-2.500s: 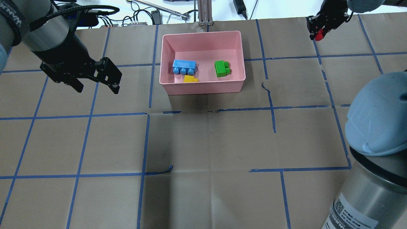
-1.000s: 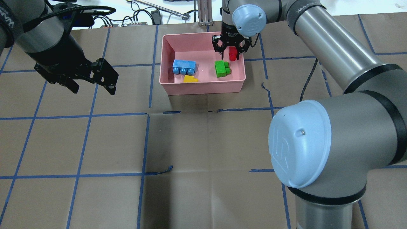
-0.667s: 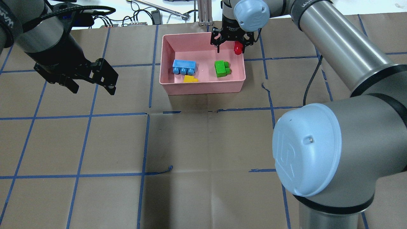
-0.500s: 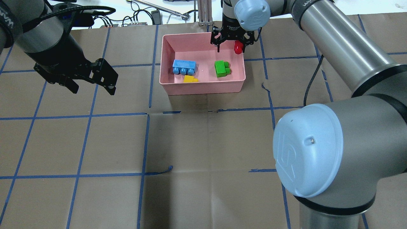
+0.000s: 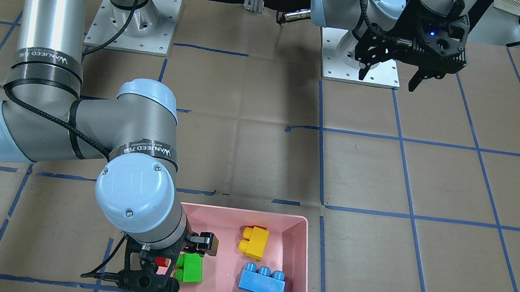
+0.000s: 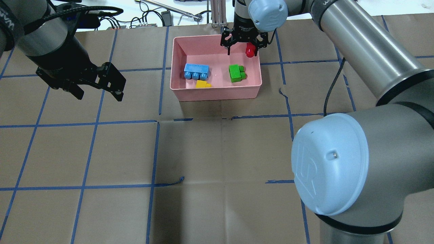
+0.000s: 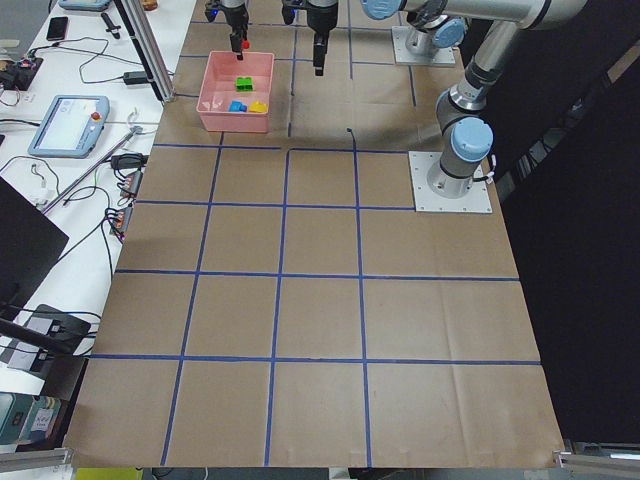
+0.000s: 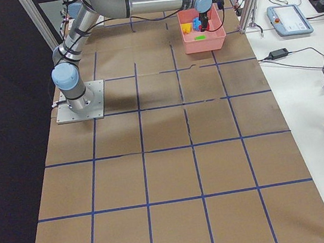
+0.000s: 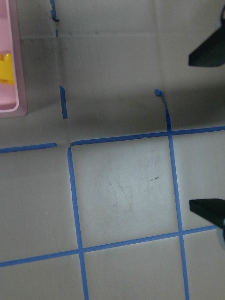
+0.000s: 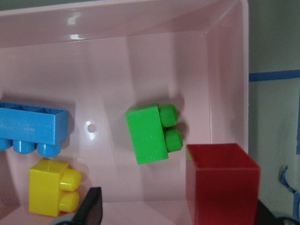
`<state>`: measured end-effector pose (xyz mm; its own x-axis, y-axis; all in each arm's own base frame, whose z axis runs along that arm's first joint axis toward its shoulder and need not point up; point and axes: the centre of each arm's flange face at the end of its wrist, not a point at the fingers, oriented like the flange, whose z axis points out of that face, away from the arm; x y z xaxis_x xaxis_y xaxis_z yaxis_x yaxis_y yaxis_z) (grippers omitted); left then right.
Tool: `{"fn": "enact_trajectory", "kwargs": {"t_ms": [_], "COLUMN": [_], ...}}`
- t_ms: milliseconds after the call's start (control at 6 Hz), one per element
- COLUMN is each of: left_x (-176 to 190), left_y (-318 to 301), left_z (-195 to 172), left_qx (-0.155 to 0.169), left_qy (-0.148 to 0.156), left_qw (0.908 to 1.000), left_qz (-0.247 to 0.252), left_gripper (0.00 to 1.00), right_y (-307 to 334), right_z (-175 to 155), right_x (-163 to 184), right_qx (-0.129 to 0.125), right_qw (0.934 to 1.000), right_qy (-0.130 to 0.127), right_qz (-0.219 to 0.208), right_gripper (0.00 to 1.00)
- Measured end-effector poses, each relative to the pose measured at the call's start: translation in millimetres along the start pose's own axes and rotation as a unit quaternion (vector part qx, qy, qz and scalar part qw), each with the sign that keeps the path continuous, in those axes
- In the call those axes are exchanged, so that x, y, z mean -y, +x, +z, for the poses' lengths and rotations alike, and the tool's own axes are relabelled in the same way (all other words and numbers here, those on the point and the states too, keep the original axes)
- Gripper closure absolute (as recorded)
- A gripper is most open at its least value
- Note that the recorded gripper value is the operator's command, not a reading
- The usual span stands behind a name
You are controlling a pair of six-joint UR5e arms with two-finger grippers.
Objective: Put all blocks into box
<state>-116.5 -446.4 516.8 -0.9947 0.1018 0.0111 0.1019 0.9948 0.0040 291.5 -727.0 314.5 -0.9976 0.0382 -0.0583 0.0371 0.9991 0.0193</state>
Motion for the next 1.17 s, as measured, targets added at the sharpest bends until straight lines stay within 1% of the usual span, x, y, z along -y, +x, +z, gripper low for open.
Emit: {"fn": "enact_trajectory", "kwargs": {"t_ms": [333,500,667,1167], "left_x": [0.0,-0.1,-0.1,-0.6], "left_y": [-0.5,-0.6,-0.7,-0.6], "left_z": [0.1,0.2,0.2,-0.5], "left_qx": [0.000,0.000,0.000,0.000], "left_qy": [0.000,-0.001,-0.001,-0.001], "left_qw": [1.0000,1.0000,1.0000,1.0000], "left_qz": [-0.001,-0.001,-0.001,-0.001], "left_gripper": [0.01,0.01,0.01,0.01], "right_y": [-3.8,-6.8,-9.5,-10.3], "right_z": [-0.2,-0.3,-0.1,-0.8], "right_x": [-0.4,-1.4,-2.6,-3.1], "right_qx": [0.004,0.004,0.004,0.002], "right_qw": [0.9976,0.9956,0.9942,0.9939], "right_qy": [0.004,0.006,0.006,0.008], "right_qz": [-0.068,-0.093,-0.107,-0.110], "right_gripper": [0.00,0.00,0.00,0.00]}}
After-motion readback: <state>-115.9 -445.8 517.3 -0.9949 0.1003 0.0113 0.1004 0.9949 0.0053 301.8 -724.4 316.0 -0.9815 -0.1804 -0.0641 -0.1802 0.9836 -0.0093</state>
